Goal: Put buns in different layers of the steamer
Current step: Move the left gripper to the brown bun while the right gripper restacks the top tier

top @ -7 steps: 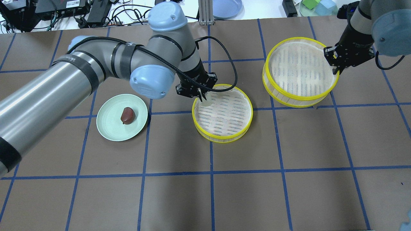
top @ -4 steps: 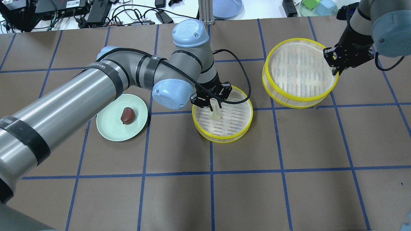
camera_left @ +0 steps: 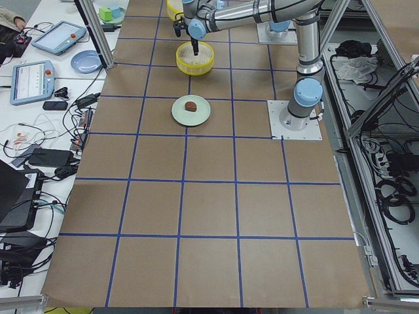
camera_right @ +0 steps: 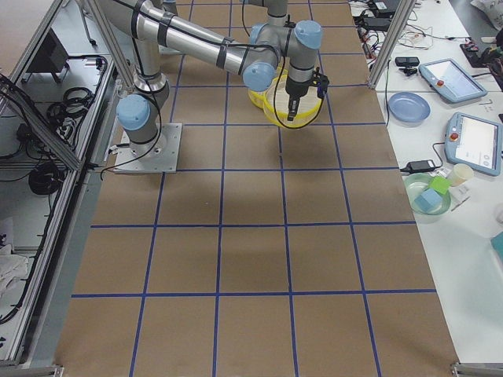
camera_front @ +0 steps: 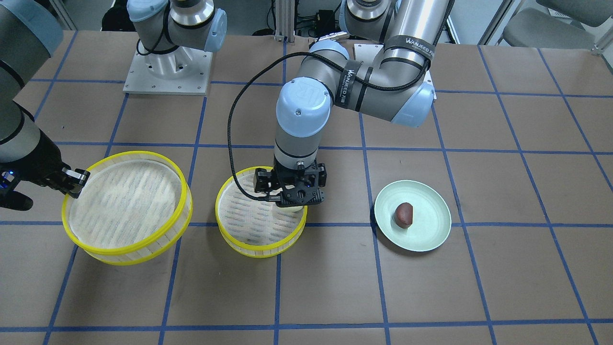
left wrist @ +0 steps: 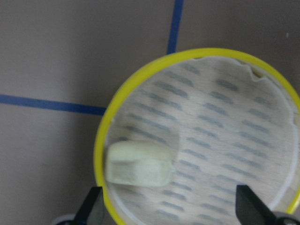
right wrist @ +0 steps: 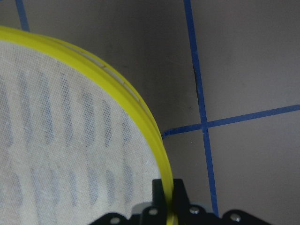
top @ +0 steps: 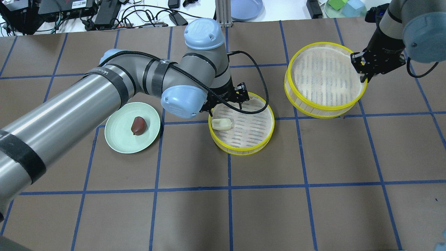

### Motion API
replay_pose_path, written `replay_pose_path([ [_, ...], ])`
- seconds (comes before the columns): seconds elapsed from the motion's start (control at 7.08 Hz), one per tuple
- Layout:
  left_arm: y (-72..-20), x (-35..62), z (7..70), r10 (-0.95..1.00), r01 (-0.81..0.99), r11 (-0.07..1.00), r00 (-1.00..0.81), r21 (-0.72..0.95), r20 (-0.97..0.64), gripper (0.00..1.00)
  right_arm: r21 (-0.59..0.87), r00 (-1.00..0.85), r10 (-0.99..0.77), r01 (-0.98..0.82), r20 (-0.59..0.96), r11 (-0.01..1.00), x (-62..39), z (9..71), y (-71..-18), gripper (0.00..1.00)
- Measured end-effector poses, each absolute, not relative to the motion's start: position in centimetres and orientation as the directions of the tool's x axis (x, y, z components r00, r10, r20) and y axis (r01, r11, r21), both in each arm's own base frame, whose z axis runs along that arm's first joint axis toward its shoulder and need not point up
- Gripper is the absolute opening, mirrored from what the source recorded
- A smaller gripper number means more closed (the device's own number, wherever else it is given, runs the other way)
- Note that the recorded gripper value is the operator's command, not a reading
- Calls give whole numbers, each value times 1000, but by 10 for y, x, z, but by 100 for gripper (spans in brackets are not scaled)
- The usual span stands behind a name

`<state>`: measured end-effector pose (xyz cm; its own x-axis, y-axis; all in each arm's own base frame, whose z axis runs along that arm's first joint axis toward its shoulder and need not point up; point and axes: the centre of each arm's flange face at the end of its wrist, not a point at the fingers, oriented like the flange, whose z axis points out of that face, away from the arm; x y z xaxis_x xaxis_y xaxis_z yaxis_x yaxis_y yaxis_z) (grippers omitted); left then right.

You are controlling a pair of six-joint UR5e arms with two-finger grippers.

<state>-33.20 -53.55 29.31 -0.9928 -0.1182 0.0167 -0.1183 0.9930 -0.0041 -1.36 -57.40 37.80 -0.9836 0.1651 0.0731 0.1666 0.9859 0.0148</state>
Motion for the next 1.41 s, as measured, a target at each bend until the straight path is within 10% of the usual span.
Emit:
replay_pose_path([
  [0.71, -588, -80, 289, 43, 43, 998, -999, 53, -9, 91, 28, -983, 173, 176, 66, 984, 42, 374, -571, 1],
  [1.41, -572, -44, 194, 74, 82, 983, -996, 161, 54, 90, 72, -976, 197, 204, 93, 976, 200, 332, -552, 1],
])
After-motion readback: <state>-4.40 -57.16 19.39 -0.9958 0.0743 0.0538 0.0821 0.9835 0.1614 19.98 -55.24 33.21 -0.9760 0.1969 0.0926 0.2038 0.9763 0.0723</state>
